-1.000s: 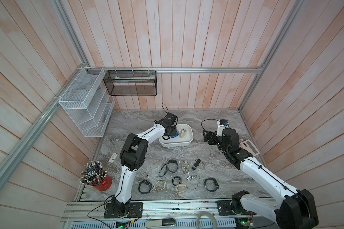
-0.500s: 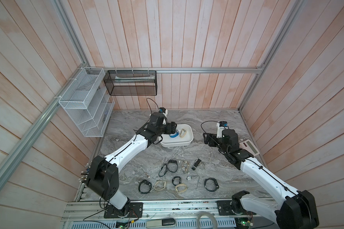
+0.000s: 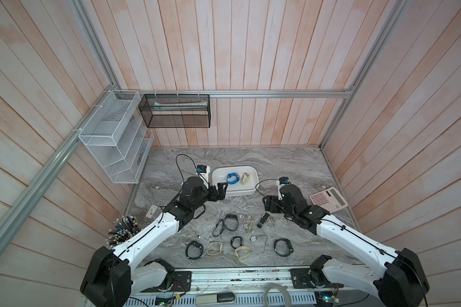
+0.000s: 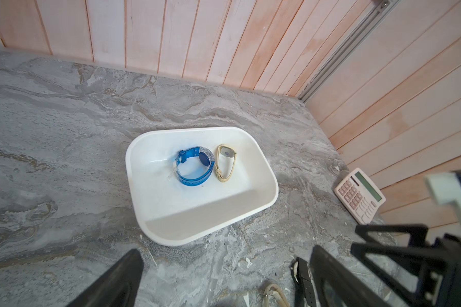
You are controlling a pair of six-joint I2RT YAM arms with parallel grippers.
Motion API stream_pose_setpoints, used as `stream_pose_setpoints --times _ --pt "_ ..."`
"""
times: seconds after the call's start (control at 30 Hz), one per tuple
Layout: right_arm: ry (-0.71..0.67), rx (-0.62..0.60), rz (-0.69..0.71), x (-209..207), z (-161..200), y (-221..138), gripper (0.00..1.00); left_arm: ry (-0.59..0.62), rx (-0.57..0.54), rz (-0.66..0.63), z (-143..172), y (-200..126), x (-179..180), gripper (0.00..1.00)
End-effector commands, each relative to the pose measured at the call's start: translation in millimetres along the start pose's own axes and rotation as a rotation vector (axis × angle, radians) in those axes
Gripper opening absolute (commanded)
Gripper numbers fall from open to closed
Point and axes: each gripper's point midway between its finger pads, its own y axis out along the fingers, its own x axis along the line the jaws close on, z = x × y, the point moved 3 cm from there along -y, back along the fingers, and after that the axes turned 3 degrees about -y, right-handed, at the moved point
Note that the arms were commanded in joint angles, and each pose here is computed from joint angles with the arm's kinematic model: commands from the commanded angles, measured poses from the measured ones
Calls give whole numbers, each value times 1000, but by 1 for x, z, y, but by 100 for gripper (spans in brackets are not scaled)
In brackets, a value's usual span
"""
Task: Put the watch into the storage box
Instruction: Pick up the watch at the center of the board.
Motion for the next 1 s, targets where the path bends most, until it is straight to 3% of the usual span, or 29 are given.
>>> stream_pose_setpoints --times 0.0,0.37,0.97 --pt "77 114 86 -9 41 -8 74 4 -57 -16 -6 -7 4 100" --pt "137 295 104 3 110 -32 54 32 -82 -39 -6 -21 8 100" --pt "204 399 151 -15 161 -31 40 34 -76 -52 3 -22 14 100"
